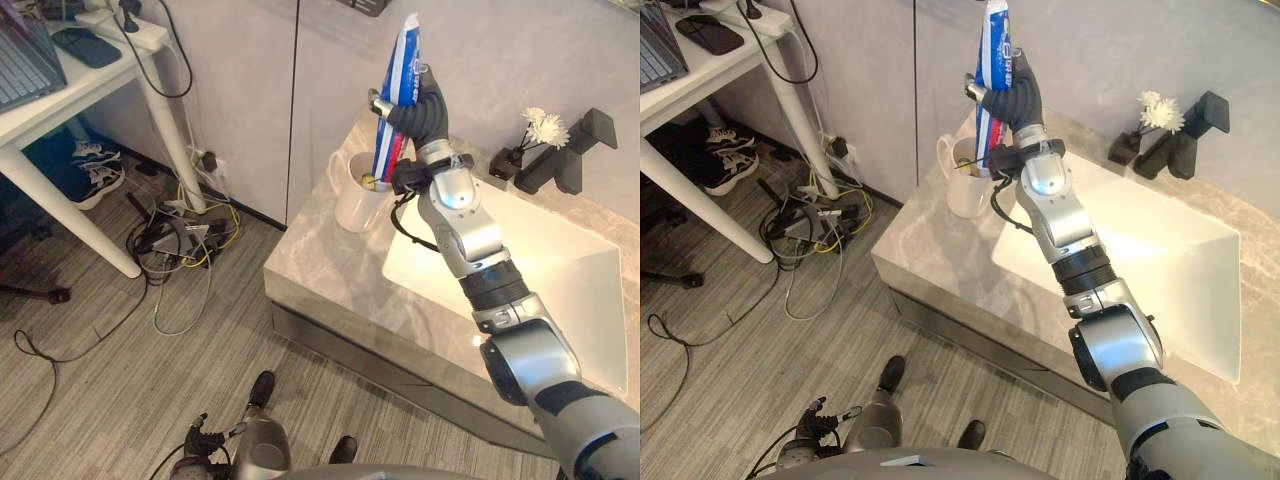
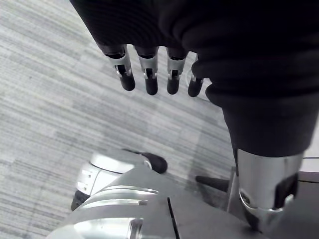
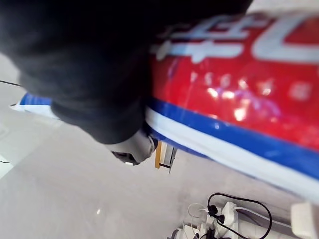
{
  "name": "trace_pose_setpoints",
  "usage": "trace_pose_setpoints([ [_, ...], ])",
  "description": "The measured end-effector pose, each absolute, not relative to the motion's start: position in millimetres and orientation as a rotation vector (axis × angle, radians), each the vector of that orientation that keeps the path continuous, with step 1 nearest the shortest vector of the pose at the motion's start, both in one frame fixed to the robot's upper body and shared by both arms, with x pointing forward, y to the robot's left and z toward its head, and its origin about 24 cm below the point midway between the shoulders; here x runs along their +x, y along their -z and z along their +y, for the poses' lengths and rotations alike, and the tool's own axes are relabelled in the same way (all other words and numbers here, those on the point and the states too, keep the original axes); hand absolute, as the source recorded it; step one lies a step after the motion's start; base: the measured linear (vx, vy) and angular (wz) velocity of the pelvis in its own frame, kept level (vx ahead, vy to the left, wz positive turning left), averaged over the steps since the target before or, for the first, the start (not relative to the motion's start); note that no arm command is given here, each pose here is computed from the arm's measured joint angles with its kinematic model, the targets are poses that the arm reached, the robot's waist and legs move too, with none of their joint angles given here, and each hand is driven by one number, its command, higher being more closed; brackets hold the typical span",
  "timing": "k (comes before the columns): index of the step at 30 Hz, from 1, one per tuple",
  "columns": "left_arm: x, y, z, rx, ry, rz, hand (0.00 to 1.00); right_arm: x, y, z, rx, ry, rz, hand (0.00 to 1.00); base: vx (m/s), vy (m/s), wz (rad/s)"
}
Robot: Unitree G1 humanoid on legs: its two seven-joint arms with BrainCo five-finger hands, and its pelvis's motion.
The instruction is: Organize washtable
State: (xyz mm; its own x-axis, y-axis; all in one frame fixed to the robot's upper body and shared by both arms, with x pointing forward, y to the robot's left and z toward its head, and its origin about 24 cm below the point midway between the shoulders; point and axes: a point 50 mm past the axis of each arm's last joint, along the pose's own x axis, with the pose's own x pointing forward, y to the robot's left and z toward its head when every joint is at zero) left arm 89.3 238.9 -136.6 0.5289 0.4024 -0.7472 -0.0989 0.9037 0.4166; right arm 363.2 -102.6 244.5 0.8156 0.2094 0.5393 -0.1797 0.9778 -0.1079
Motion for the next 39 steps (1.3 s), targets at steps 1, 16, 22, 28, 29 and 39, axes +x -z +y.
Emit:
trace_pose_setpoints([
  [1, 89.3, 136.6, 238.8, 0.344, -0.308, 0.972, 0.0, 363.0, -239.3, -102.9, -0.049, -0.207, -0.567, 1.0, 0.0, 0.0, 0.0],
  [16, 93.5, 134.2, 238.1, 0.344, -0.312, 0.953, 0.0, 357.5, -218.5, -100.9, -0.027, -0.238, -0.523, 1.0, 0.0, 0.0, 0.0],
  [22, 93.3, 134.3, 238.1, 0.344, -0.312, 0.954, 0.0, 355.1, -213.7, -99.4, -0.019, -0.252, -0.515, 0.0, 0.0, 0.0, 0.0],
  [28, 93.2, 134.4, 238.2, 0.345, -0.313, 0.955, 0.0, 352.6, -211.7, -97.8, -0.006, -0.257, -0.517, 0.0, 0.0, 0.0, 0.0],
  [29, 93.1, 134.4, 238.2, 0.345, -0.314, 0.956, 0.0, 349.0, -211.3, -97.6, 0.001, -0.261, -0.526, 0.0, 0.0, 0.0, 0.0],
  [39, 92.4, 134.6, 238.3, 0.346, -0.316, 0.959, 0.0, 326.1, -207.7, -91.6, 0.07, -0.308, -0.574, 0.0, 0.0, 0.001, -0.01],
])
